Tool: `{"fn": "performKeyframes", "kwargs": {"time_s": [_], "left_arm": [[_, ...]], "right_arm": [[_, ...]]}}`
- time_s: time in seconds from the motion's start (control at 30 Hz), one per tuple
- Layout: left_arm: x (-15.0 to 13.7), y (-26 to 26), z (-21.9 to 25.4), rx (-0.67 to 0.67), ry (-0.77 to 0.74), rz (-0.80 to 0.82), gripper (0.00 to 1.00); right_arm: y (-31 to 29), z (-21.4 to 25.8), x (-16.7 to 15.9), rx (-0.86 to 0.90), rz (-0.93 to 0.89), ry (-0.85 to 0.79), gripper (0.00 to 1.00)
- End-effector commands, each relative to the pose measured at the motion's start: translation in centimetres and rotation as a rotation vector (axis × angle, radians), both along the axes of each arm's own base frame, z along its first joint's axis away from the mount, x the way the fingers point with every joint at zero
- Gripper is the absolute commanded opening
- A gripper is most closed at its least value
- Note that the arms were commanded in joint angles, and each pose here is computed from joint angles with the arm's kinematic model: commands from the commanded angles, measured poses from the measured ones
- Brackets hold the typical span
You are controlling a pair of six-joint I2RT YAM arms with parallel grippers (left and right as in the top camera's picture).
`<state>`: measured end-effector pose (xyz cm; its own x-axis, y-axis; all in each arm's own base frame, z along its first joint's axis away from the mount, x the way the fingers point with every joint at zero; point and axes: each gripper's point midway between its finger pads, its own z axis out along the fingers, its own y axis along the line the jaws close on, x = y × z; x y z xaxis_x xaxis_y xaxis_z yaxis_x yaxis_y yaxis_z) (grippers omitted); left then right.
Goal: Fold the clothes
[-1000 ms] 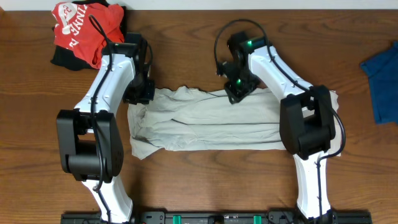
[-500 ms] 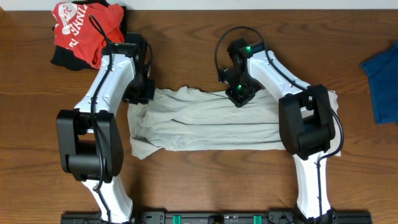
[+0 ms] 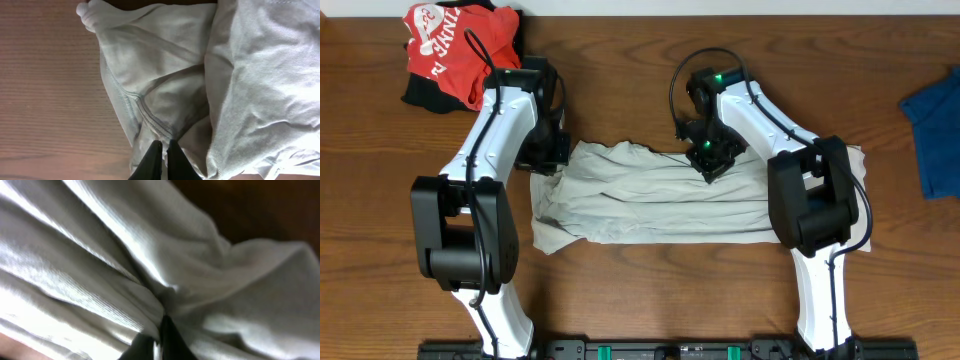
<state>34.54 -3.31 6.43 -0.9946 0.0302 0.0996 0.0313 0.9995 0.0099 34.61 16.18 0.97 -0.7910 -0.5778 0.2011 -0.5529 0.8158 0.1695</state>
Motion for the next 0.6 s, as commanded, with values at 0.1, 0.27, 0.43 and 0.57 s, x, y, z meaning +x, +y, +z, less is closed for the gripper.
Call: {"fn": "performKeyframes", "kwargs": {"time_s": [0.1, 0.27, 0.43, 0.57], "left_arm": [[-0.2, -0.2, 0.3, -0.024, 0.004, 0.001, 0.1], [-0.3, -0.5, 0.3, -0.039, 0.005, 0.003, 0.15], [-0.3, -0.6, 0.3, -0.046, 0.006, 0.003, 0.15], [-0.3, -1.3, 0.4, -0.088, 0.009, 0.007, 0.15]], "right_arm": [[0.9, 2.1, -0.5, 0.001, -0.028, 0.025, 0.09], [1.0, 3.1, -1.4, -0.026, -0.058, 0.063, 0.11], [1.3, 3.2, -2.1, -0.044, -0.086, 0.083, 0.4], [1.4, 3.2, -2.2, -0.048, -0.09, 0.083, 0.51]]}}
